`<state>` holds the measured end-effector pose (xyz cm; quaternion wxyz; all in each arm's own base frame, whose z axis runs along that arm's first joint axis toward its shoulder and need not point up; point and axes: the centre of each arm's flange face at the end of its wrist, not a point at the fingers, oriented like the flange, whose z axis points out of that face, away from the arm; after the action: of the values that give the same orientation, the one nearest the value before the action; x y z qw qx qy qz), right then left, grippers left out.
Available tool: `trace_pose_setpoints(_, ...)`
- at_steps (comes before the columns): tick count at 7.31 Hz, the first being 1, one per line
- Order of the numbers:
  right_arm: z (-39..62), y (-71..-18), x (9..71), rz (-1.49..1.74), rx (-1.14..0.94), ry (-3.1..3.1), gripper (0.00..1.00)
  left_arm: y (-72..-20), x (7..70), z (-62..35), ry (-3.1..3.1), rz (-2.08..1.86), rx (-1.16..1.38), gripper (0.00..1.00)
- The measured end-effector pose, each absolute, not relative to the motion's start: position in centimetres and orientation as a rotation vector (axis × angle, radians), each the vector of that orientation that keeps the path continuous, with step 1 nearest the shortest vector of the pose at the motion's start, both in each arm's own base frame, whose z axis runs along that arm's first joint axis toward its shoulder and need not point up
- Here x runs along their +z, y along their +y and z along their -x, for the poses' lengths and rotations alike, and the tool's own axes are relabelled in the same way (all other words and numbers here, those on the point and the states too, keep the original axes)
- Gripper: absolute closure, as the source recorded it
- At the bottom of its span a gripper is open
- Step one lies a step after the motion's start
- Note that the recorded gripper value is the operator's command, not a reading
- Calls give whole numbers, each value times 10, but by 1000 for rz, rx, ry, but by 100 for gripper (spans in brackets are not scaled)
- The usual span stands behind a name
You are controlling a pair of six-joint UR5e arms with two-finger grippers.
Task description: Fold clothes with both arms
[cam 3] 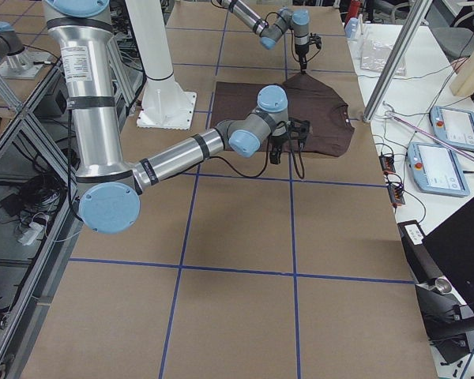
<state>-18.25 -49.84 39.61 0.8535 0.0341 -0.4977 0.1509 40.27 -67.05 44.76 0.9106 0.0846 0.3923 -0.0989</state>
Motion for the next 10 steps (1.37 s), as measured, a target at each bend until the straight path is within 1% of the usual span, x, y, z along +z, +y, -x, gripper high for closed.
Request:
trace_pose_setpoints(1,183,-499,395,-73,317,-1048,0,-670,448,-403,809,-174,-203,62)
trace_pose_setpoints(2,183,-499,395,-73,317,-1048,0,-670,448,-404,808,-173,-202,71)
trace_pose_setpoints(3,183,-499,395,-73,316,-1049,0,-669,449,-405,808,-172,-202,100)
trace_pose_setpoints(7,183,-498,393,-74,314,-1051,0,-667,442,-408,845,-126,-177,100)
trace_pose_setpoints(8,183,-498,393,-74,314,-1051,0,-668,428,-409,875,-101,-174,100)
trace_pose_setpoints(10,183,-498,394,-74,315,-1051,0,-681,372,-422,910,-70,-218,100)
